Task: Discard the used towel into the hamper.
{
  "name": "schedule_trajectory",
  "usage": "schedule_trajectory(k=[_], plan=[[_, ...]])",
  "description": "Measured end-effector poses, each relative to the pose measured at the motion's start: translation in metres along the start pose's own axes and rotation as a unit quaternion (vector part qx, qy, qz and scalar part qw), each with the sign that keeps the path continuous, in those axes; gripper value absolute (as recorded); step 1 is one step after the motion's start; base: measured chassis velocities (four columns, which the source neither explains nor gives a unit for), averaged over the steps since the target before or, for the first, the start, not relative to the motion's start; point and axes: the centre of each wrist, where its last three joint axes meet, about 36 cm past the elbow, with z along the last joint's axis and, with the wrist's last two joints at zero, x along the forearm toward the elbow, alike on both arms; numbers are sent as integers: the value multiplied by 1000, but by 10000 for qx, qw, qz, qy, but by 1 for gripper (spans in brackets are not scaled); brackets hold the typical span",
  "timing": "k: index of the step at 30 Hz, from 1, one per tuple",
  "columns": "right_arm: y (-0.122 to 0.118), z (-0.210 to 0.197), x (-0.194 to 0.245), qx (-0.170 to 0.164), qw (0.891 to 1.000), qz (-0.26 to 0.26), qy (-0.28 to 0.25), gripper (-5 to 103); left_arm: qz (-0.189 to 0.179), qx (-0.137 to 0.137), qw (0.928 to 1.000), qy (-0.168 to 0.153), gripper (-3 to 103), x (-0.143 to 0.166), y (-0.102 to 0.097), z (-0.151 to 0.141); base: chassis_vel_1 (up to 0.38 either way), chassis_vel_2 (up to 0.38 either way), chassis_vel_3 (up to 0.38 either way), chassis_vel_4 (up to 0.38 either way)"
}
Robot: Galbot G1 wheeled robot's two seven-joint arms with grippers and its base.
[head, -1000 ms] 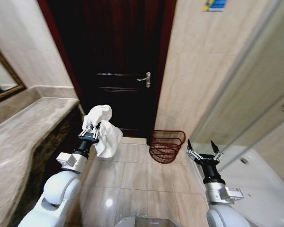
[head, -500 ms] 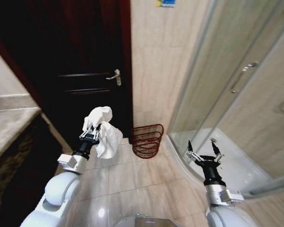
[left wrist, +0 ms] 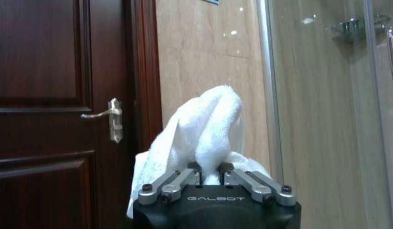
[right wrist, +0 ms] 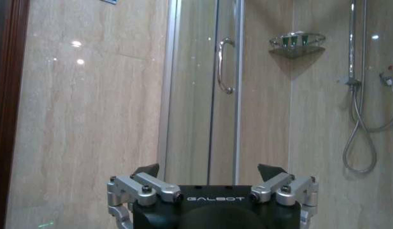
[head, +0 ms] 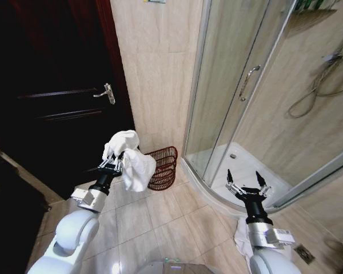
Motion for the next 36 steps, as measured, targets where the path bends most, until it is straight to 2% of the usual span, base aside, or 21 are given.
schedule_trajectory(k=[14, 23, 29, 36], plan=[[-1, 4, -1, 10, 10000, -17, 51, 100, -42, 17, 10000, -1, 15, 4, -2, 15, 0, 0, 0, 0], [-2, 6, -3, 3, 9999, 4, 115, 100, -26, 181, 9998, -23, 15, 6, -2, 31, 0, 0, 0, 0], [-3, 9, -5, 8, 9999, 11, 157, 100, -152, 350, 9993, -51, 15, 6, -6, 41, 0, 0, 0, 0], [-3, 16, -6, 4, 9998, 5, 211, 100, -297, 321, 9990, -14, 15, -1, 1, 53, 0, 0, 0, 0]])
